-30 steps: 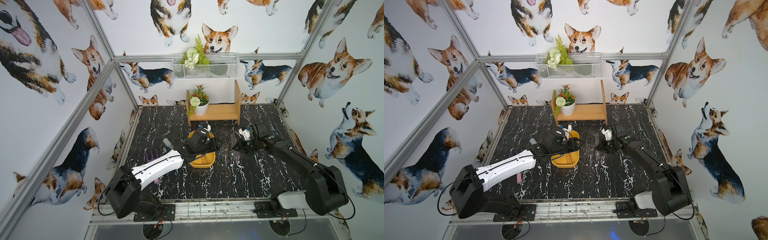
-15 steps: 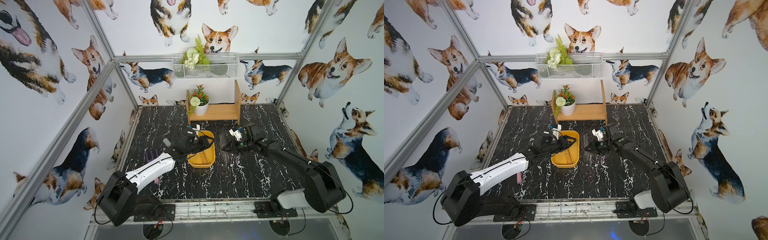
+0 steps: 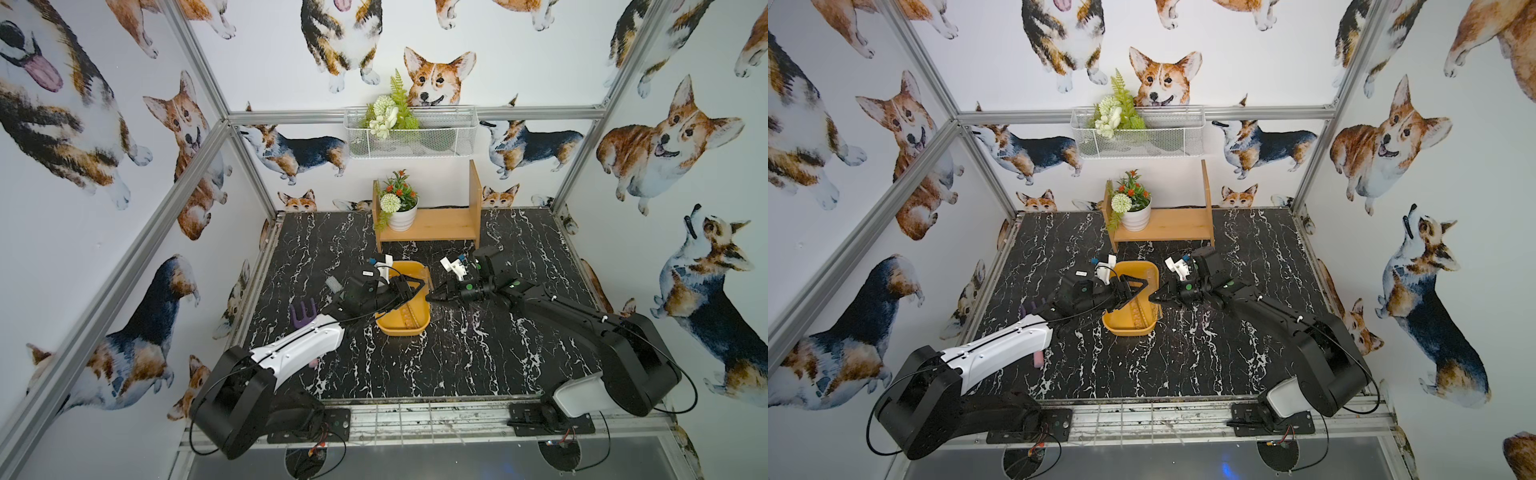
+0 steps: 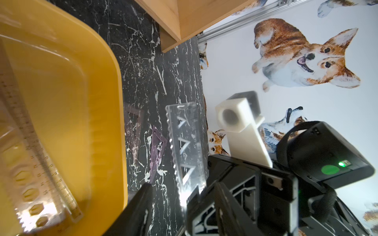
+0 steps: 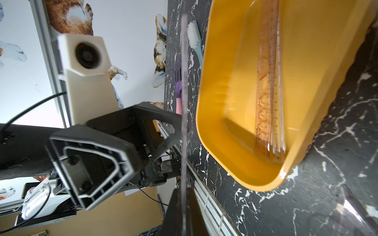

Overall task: Put the scattered rulers into the storage box
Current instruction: Pick up the ruler from the center of the board.

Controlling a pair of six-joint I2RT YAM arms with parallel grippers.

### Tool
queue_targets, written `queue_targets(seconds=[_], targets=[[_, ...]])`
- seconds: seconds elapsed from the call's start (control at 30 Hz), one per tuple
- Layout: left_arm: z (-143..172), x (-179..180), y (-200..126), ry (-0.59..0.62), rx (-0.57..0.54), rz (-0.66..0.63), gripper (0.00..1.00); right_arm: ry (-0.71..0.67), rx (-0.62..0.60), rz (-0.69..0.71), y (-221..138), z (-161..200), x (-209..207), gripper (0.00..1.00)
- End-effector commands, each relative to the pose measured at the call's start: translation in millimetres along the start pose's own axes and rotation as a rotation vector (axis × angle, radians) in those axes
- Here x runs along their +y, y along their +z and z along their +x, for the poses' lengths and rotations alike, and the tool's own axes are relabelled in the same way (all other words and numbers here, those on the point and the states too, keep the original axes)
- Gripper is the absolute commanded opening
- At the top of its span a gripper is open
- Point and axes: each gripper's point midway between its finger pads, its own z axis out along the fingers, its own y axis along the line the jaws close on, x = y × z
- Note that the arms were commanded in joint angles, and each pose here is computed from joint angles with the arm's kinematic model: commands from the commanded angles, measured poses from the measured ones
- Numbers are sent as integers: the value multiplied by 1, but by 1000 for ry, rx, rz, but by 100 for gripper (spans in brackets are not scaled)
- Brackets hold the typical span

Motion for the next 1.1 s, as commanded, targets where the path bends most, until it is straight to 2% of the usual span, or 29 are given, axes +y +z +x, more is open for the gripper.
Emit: queue_targets(seconds=[0.0,0.3,0.6,0.93,1.07], targets=[[-6,-15,-3,2,-16,78,54,-21,-1,-82,3,-3,21,0],[-12,-23,-12,-42,-34,166,54,-21,40,-138,12,6,34,0],[-16,-32,-18,-83,-42,246,46,-14,78,-243,17,14,51,0],[-18,-31,-20,-105,-45,263,24,-20,79,-261,15,17,52,0],[-18,-30,-20,-110,-45,260,12,-31,78,-252,14,19,50,14]])
